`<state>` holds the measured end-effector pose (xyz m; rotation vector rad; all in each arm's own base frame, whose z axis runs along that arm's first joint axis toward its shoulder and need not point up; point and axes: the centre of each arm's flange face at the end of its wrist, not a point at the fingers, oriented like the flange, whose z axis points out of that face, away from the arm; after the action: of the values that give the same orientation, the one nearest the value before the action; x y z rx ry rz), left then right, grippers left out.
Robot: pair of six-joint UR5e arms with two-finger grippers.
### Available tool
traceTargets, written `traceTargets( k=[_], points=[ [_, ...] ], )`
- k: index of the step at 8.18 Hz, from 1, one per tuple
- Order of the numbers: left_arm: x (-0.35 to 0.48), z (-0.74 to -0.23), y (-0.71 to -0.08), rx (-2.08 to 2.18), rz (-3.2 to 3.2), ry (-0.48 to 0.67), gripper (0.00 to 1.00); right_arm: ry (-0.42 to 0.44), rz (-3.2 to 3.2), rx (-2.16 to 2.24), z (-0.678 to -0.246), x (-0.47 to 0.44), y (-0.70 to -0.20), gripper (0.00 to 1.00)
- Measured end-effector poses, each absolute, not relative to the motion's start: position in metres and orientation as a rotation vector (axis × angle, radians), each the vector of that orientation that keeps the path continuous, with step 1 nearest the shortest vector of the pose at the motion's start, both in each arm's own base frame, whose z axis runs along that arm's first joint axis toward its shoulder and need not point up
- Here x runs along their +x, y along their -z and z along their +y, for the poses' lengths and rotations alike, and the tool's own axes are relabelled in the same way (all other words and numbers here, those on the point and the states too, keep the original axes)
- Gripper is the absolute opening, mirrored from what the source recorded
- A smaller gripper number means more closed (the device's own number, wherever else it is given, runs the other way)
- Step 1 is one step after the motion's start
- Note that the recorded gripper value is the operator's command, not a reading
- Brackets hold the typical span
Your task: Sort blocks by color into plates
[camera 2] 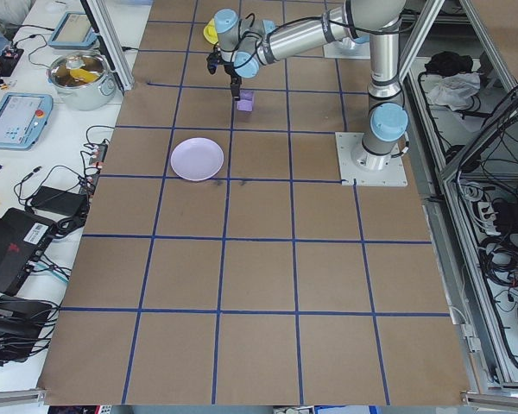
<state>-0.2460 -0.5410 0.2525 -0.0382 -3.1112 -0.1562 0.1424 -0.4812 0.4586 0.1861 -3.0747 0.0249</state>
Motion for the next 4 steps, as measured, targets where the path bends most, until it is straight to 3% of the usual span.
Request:
traceTargets(
  k=[4],
  points=[
    [-0.265, -0.538, -0.229, -0.061, -3.116, 0.179, 1.00, -0.015, -3.076, 0.178, -0.479, 0.142, -0.451, 1.00]
  ],
)
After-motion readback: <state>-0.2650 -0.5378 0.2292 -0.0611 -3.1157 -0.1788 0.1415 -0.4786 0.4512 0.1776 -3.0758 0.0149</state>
